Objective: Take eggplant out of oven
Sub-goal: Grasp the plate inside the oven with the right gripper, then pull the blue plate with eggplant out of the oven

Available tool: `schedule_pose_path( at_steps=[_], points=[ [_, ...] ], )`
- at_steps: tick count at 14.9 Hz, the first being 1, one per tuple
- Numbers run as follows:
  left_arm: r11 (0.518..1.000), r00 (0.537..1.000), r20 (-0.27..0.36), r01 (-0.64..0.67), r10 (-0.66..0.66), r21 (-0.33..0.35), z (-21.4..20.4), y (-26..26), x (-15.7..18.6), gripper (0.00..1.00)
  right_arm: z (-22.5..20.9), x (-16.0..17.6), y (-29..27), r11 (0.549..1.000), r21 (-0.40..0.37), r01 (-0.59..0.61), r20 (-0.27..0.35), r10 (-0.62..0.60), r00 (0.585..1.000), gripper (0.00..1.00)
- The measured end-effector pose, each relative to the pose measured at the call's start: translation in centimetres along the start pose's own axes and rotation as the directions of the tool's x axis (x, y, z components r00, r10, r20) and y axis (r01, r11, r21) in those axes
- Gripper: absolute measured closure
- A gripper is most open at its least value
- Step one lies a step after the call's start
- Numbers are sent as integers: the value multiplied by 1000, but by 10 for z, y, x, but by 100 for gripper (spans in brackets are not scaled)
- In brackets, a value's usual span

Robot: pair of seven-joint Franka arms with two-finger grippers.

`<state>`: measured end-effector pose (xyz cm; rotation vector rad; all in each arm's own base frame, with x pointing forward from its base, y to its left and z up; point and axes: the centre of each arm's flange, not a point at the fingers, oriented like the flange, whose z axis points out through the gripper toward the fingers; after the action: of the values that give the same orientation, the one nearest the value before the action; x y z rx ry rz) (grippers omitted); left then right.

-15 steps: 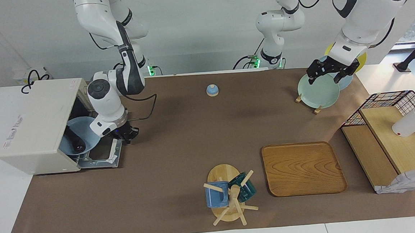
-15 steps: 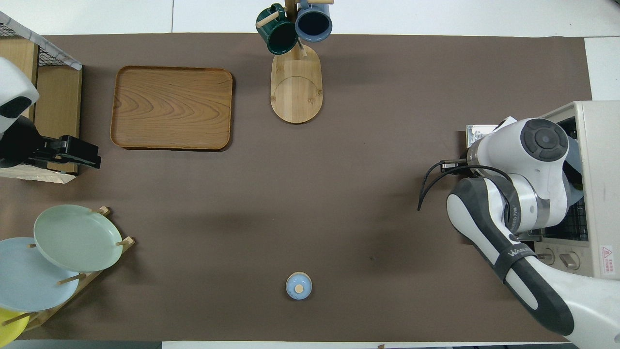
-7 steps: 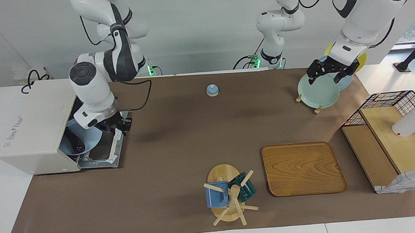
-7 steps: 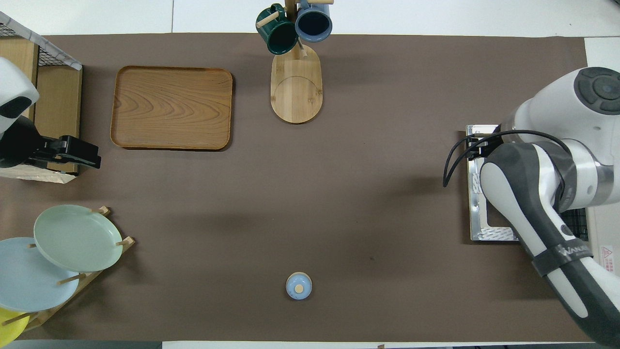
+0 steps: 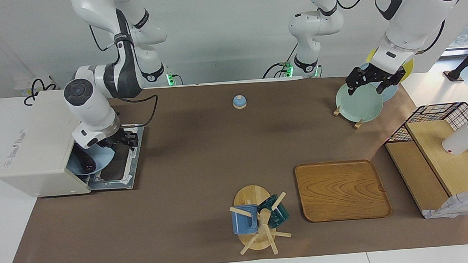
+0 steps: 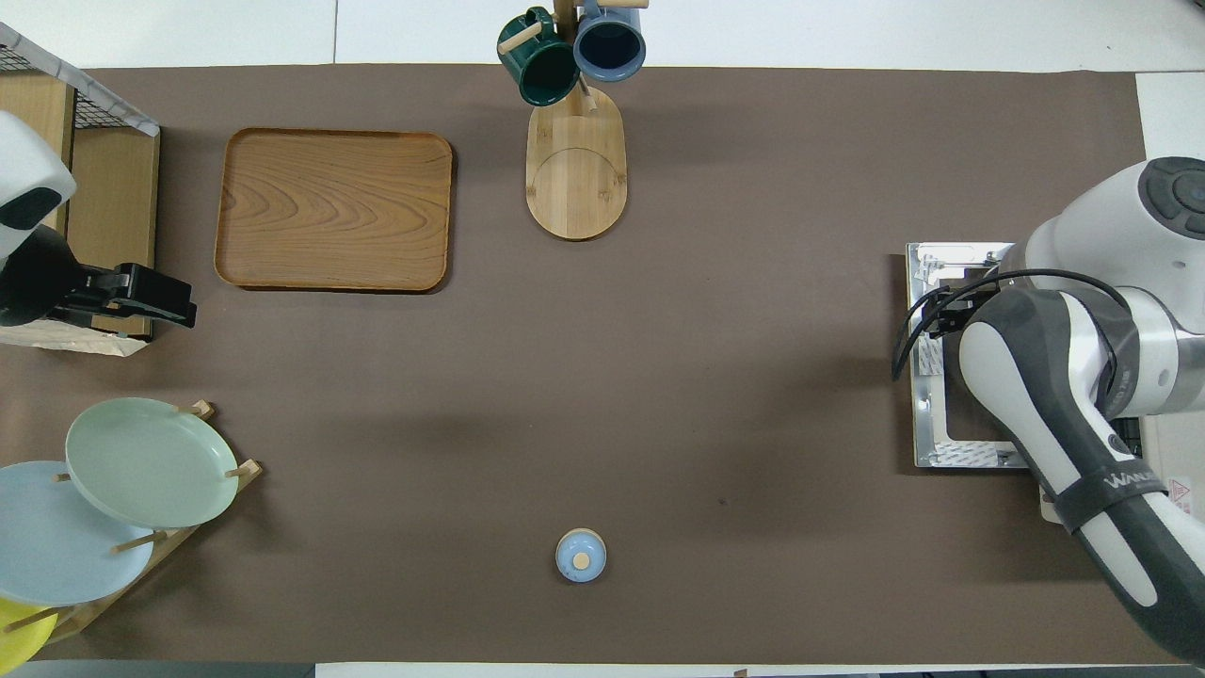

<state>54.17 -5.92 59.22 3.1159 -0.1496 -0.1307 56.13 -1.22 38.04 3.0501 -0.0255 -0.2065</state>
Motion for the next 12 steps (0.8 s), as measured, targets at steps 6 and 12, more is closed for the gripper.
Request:
schedule_pose_path(
  at_steps=[6,12],
  points=[
    [1000,1000,0,0,0,0,0,0,0,0,3,-7,8,998,-43,44,13,-44,999,36],
    [1000,1000,0,0,0,0,0,0,0,0,24,-16,30,998,-33,56,-2,-56,998,48]
  ],
)
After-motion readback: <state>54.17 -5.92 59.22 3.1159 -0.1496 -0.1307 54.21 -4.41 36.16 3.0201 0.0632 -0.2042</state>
